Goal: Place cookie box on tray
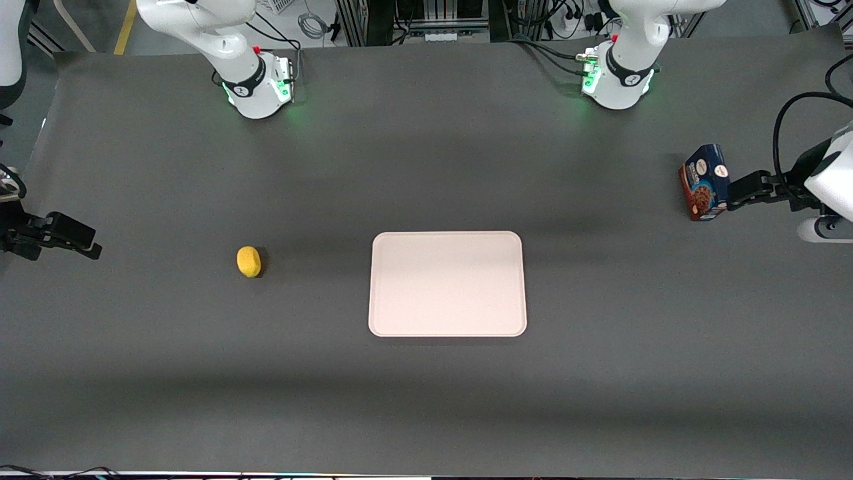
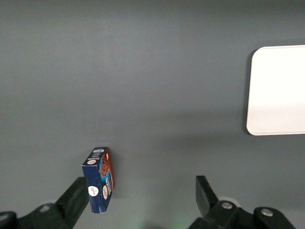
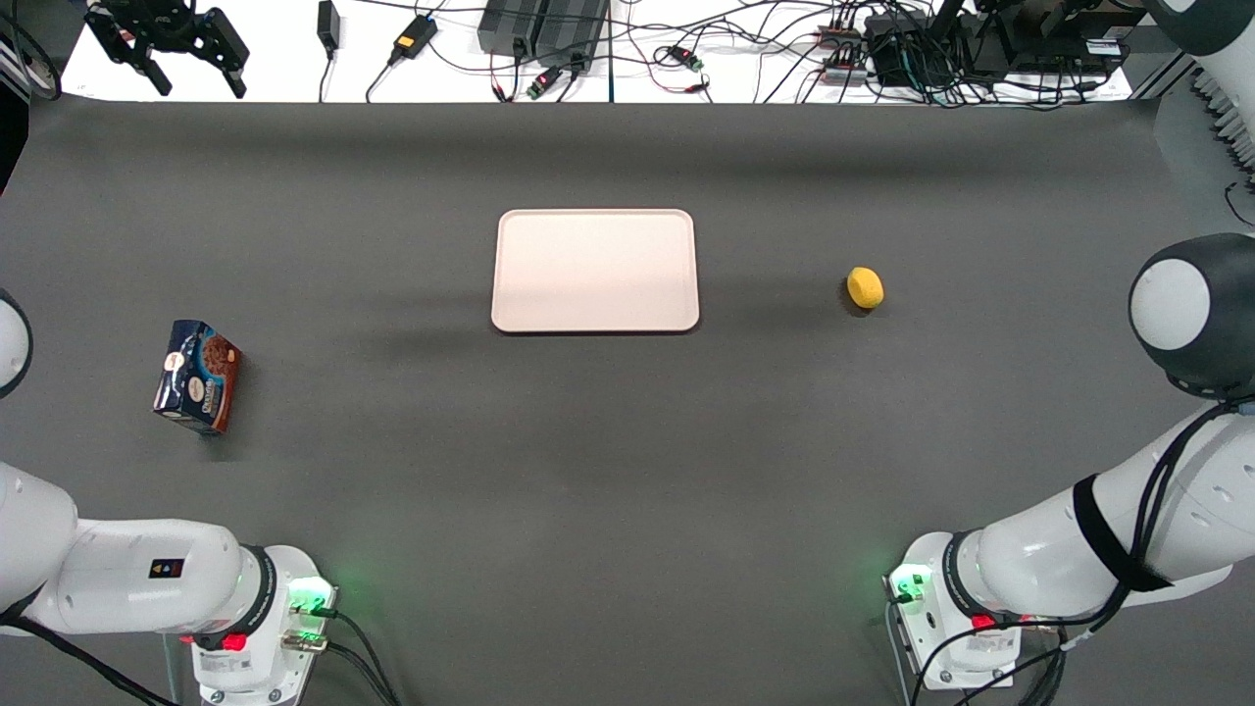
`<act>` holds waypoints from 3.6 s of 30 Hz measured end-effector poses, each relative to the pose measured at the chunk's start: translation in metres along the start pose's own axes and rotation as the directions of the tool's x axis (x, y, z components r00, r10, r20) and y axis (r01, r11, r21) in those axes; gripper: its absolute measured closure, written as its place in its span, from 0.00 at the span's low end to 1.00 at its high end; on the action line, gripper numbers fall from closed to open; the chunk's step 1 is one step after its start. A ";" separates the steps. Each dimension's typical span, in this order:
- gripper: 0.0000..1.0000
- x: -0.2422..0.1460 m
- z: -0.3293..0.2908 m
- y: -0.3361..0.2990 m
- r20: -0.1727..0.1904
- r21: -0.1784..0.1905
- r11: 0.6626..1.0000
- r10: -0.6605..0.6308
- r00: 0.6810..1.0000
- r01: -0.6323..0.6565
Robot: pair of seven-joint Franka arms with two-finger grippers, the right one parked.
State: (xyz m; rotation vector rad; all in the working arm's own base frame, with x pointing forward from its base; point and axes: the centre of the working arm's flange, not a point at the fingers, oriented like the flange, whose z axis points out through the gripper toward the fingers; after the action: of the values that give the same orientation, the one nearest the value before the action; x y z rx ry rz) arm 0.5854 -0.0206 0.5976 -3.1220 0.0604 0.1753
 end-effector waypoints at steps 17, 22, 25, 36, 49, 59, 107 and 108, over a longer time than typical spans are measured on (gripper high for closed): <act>0.00 0.002 0.014 0.001 0.054 -0.002 1.000 0.011 0.998 -0.011; 0.00 -0.005 0.010 -0.001 0.088 -0.002 1.000 0.008 0.996 -0.007; 0.00 -0.008 0.005 -0.003 0.088 -0.002 1.000 0.003 0.996 -0.003; 0.00 -0.010 -0.002 -0.006 0.073 -0.001 1.000 -0.002 0.997 0.002; 0.00 -0.014 0.000 -0.025 0.102 0.009 0.999 -0.036 0.994 0.035; 0.00 -0.026 0.000 -0.117 0.096 0.014 0.979 -0.202 0.975 0.202; 0.00 -0.108 0.174 -0.166 0.038 0.001 0.989 -0.148 0.988 0.148; 0.00 -0.109 0.180 -0.165 0.042 0.000 0.990 -0.144 0.989 0.144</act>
State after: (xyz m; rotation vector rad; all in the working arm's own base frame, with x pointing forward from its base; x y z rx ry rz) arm 0.4632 0.1513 0.4328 -3.1083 -0.1663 0.2389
